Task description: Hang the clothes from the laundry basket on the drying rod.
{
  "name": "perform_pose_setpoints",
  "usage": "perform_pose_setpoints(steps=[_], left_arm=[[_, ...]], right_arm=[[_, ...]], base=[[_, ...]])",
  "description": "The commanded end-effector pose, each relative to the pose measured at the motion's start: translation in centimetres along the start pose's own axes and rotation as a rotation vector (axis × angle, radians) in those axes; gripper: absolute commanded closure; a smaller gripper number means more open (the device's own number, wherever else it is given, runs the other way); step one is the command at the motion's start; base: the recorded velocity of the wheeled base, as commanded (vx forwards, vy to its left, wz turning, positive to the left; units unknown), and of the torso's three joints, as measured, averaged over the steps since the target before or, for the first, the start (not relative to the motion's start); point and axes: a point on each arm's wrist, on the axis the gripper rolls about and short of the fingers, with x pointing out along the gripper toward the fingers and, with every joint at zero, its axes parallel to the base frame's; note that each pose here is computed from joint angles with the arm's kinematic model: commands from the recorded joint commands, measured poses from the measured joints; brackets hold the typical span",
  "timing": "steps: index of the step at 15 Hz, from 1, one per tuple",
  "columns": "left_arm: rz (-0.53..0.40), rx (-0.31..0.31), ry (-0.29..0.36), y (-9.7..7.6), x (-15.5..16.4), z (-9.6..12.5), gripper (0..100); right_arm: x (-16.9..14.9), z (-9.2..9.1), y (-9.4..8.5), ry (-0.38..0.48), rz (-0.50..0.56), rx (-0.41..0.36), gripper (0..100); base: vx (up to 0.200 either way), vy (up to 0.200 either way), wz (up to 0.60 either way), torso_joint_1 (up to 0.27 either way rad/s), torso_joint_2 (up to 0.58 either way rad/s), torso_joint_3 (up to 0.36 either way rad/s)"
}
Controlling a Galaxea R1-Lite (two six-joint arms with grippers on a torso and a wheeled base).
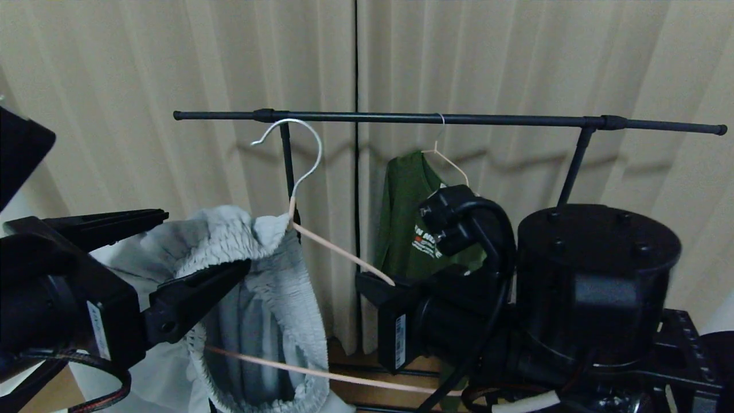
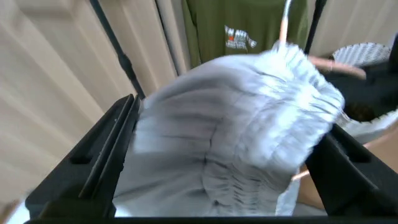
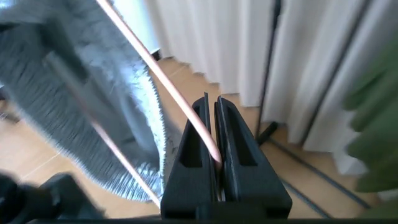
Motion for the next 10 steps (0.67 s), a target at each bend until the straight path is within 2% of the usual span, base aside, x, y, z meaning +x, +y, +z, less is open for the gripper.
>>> perform_pose_setpoints(steps=[1, 5, 8, 10], left_arm=[[-0.014, 0.023, -0.016, 0.0, -0.3, -0.9, 0], [-0.126, 0.102, -0.084, -0.1, -0.6, -1.9, 0], [-0.147, 0.105, -0.107, 0.0, -1.1, -2.0, 0], [-0.153, 0.105, -0.117, 0.0, -1.1, -1.9, 0]], right_arm=[[-0.9, 1.0, -1.0, -0.033, -0.022, 0.012, 100], [-2.2, 0.7, -2.8, -0.026, -0.067, -0.013, 100], [-3.7, 0.1, -4.9, -0.008, -0.119, -0.053, 100], [-4.7, -0.3, -5.4, 0.000, -0.124, -0.080, 100]], base=[[0.000, 0.000, 0.00, 0.000, 0.00, 0.000], [0.000, 0.000, 0.00, 0.000, 0.00, 0.000], [0.000, 0.000, 0.00, 0.000, 0.00, 0.000], [0.000, 0.000, 0.00, 0.000, 0.00, 0.000]])
